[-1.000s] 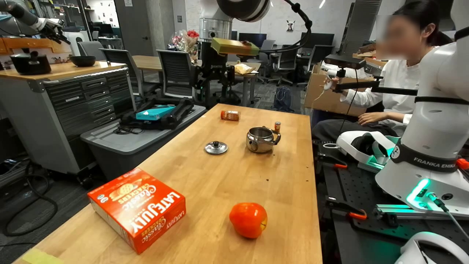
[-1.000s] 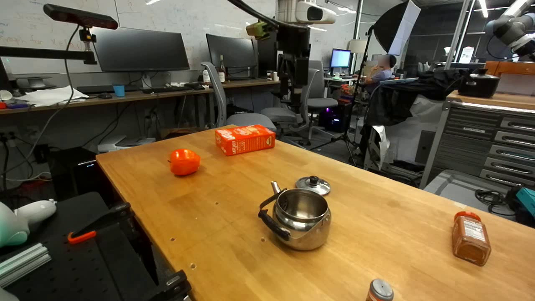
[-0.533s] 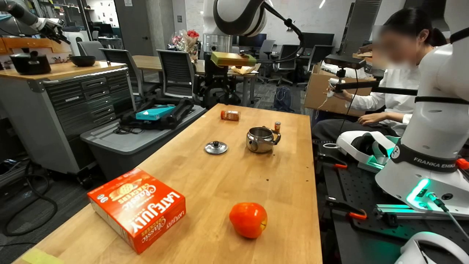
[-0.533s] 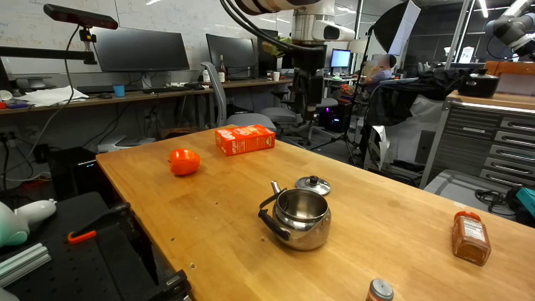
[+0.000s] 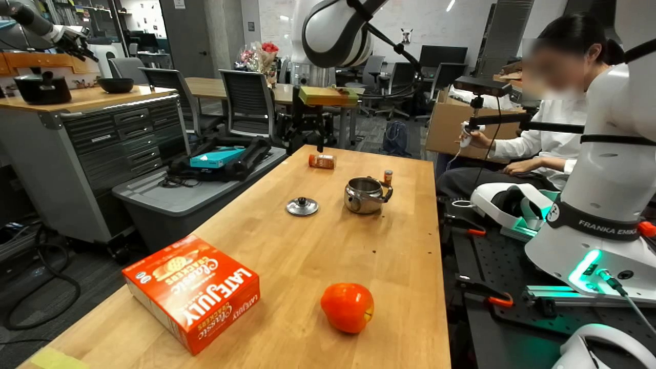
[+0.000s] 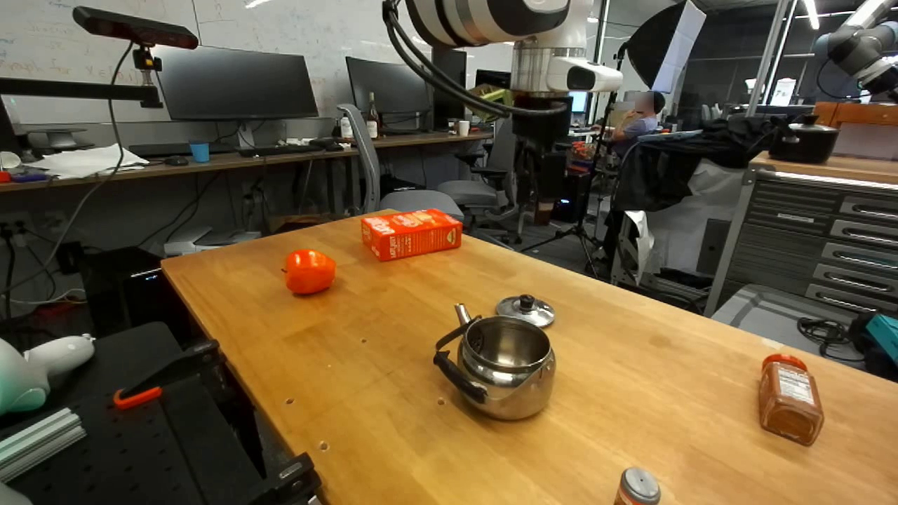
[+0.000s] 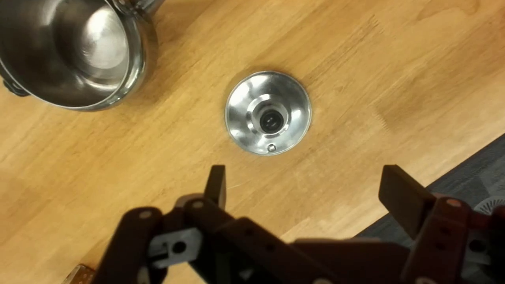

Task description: Put the lid on the kettle

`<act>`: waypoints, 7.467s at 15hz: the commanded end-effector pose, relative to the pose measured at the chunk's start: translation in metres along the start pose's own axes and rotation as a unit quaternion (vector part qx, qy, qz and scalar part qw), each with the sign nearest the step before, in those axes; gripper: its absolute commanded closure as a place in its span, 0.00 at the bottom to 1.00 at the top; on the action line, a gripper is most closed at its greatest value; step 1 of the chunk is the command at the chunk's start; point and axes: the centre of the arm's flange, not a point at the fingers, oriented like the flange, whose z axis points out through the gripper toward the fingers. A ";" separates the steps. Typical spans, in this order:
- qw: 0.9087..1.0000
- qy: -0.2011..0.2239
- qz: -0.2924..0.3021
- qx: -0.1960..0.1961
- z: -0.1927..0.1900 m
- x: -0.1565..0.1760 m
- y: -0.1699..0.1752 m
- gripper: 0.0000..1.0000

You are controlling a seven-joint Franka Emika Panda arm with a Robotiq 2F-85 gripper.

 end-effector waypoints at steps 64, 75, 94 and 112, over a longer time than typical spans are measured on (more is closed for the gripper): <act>0.997 -0.046 -0.046 -0.031 0.041 -0.021 -0.029 0.93; 0.997 -0.046 -0.057 -0.023 -0.002 -0.060 0.016 0.93; 0.994 -0.086 0.039 -0.054 0.033 -0.027 0.128 0.93; 0.991 -0.086 0.021 -0.100 0.060 -0.032 0.150 0.93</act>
